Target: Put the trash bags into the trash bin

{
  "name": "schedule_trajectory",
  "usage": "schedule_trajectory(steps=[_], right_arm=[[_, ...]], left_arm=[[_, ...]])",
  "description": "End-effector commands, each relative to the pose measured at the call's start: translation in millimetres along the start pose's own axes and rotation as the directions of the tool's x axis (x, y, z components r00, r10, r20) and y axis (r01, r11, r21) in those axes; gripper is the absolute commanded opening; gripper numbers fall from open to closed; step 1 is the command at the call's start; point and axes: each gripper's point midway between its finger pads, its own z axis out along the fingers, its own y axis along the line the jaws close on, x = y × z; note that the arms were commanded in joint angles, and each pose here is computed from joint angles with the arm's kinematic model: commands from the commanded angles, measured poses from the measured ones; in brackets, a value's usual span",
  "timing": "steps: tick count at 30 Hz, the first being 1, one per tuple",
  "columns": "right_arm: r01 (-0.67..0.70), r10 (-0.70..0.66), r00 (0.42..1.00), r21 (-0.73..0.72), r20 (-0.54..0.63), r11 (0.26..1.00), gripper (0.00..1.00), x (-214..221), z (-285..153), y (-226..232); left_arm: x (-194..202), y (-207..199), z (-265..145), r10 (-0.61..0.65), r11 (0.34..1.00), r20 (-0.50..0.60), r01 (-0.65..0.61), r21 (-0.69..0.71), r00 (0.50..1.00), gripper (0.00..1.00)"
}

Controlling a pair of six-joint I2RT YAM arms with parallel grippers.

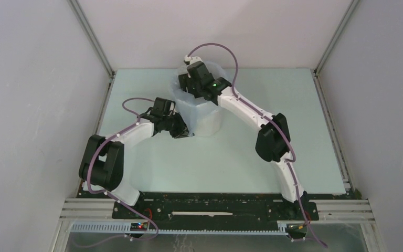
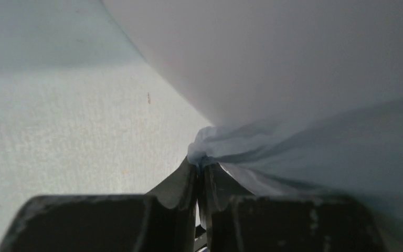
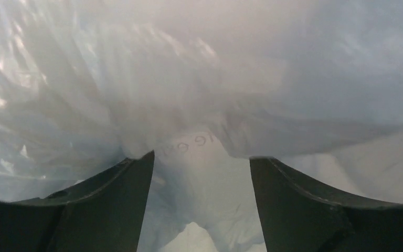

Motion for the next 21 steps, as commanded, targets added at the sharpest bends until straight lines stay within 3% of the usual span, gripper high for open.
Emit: schedule_trajectory(steps=[1, 11, 14, 21], right_arm=[[0.002, -0.002, 0.994, -0.001, 0.109, 1.000, 0.79, -39, -15, 11], [0.086, -0.083, 0.995, -0.049, 0.060, 0.995, 0.82, -35, -99, -11], [0.109, -0.109, 0.994, 0.008, 0.016, 0.994, 0.82, -4, -95, -25], [-0.020, 0.021, 0.997, 0.022, -0.068, 1.000, 0.79, 42, -82, -22]], left_arm=[[-3, -6, -3, 0.030, 0.999, 0.017, -0.030, 0.012, 0.999, 0.12], [-2, -1, -4, 0.035, 0.999, 0.031, -0.035, -0.003, 0.999, 0.12], [-1, 1, -3, 0.038, 0.999, 0.025, -0.038, -0.004, 0.999, 0.12], [2, 5, -8, 0.060, 0.998, 0.026, -0.059, -0.018, 0.998, 0.12]])
